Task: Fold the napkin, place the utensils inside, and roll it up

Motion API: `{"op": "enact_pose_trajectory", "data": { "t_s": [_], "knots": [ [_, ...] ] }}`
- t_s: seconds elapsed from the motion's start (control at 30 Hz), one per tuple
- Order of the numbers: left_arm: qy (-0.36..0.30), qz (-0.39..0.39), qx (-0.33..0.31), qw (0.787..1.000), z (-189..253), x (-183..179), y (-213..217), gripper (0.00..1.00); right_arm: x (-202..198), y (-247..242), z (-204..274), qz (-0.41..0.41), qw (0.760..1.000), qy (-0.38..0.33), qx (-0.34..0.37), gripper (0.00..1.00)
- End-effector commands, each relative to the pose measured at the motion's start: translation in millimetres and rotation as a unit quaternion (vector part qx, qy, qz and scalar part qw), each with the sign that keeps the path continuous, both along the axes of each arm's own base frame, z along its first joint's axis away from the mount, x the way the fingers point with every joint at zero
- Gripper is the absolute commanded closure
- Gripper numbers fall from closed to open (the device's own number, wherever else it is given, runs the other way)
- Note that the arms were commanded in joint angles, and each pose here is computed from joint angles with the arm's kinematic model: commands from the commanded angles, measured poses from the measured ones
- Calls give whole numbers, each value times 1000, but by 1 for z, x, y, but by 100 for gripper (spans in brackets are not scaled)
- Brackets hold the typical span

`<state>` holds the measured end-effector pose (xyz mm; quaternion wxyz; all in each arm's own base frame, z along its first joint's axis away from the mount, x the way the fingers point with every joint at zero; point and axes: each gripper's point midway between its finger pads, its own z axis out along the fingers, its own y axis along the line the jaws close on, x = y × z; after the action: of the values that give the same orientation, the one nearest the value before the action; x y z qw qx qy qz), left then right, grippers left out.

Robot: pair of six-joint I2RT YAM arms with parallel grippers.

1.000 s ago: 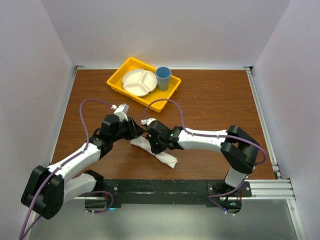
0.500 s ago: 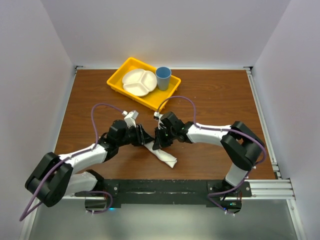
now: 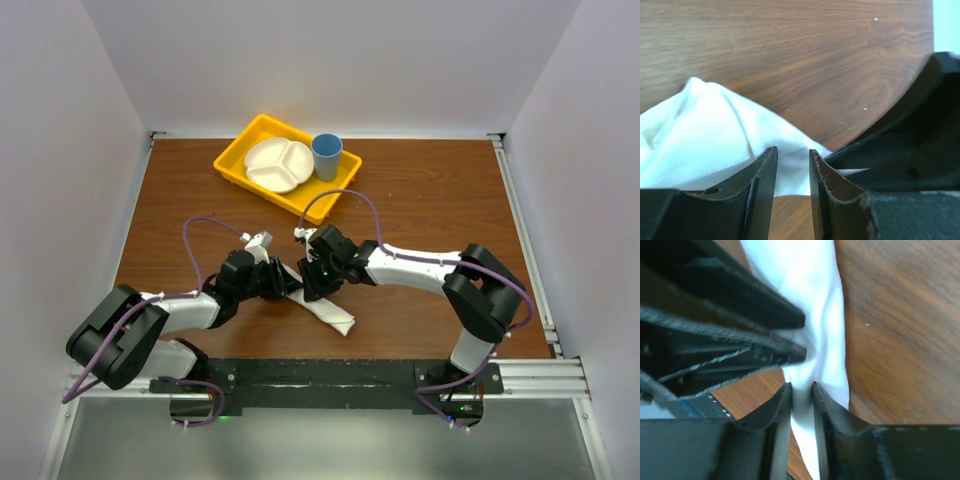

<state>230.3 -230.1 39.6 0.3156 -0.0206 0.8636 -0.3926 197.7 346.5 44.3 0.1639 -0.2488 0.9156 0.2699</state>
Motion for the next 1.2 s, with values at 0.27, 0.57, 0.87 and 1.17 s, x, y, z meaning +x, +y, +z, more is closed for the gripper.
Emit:
{"op": "enact_pose_trajectory", "data": {
  "t_s": [0.27,0.57,0.87,1.17],
  "knots": [
    [4,23,54,998,-21,5,21,63,-7,-64,-31,19,979,-88,-185,56],
    [11,13,55,998,-22,7,19,63,-13,-36,15,68,949,-230,-203,43],
    [25,1,44,999,-22,8,15,63,-3,-10,13,141,927,-282,-202,25],
    [24,-3,40,999,-19,7,19,63,1,-1,-15,133,930,-275,-205,25]
  ]
}}
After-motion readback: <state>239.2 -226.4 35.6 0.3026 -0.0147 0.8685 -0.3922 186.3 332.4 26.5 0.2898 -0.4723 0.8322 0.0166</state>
